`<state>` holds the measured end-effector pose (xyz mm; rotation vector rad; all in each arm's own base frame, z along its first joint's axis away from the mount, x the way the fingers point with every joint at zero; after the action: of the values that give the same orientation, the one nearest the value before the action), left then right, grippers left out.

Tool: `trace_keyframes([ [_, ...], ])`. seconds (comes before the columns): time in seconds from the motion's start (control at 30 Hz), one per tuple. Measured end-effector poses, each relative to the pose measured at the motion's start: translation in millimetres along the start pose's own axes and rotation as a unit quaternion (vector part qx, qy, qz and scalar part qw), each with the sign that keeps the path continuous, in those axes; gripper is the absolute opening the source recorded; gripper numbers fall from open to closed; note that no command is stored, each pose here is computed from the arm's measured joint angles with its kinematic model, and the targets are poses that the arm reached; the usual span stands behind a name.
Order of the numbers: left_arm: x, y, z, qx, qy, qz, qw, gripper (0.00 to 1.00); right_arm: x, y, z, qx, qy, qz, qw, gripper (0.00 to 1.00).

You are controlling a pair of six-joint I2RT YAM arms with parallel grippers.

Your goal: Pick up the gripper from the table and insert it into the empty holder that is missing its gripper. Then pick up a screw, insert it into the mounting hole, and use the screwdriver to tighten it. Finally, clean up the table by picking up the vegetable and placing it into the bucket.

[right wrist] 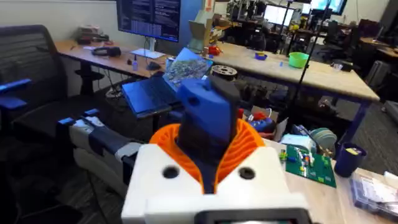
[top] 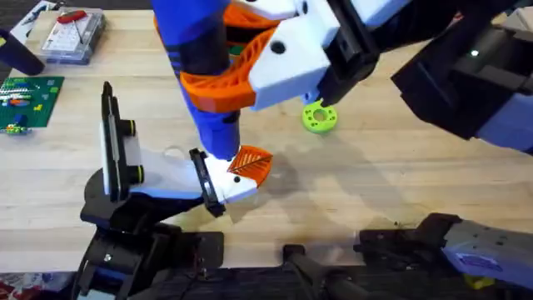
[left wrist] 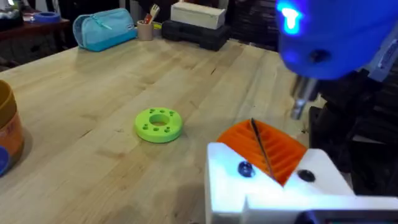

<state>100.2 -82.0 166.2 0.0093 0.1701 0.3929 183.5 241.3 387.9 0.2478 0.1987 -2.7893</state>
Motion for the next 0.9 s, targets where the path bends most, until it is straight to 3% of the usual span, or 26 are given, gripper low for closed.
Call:
trace_keyframes([
  [0.9, 0.0, 0.0, 0.0, 0.0, 0.0, 0.0, 1.0, 0.013, -8.4, -1.9, -33.4, 0.016, -0.013, -0.003, 1.0, 0.05],
])
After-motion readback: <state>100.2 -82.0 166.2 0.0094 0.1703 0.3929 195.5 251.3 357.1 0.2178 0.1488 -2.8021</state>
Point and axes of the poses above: each hand's point on the last joint's axis, 136 mm out from that joint toward the fingers, its own y axis back along the fingers, its own x axis along the line the jaws close on, z = x × y, the point moved 10 cm from there along y, back along the fingers, and after that the axes turned 2 degrees about y, right-handed, at the moved point
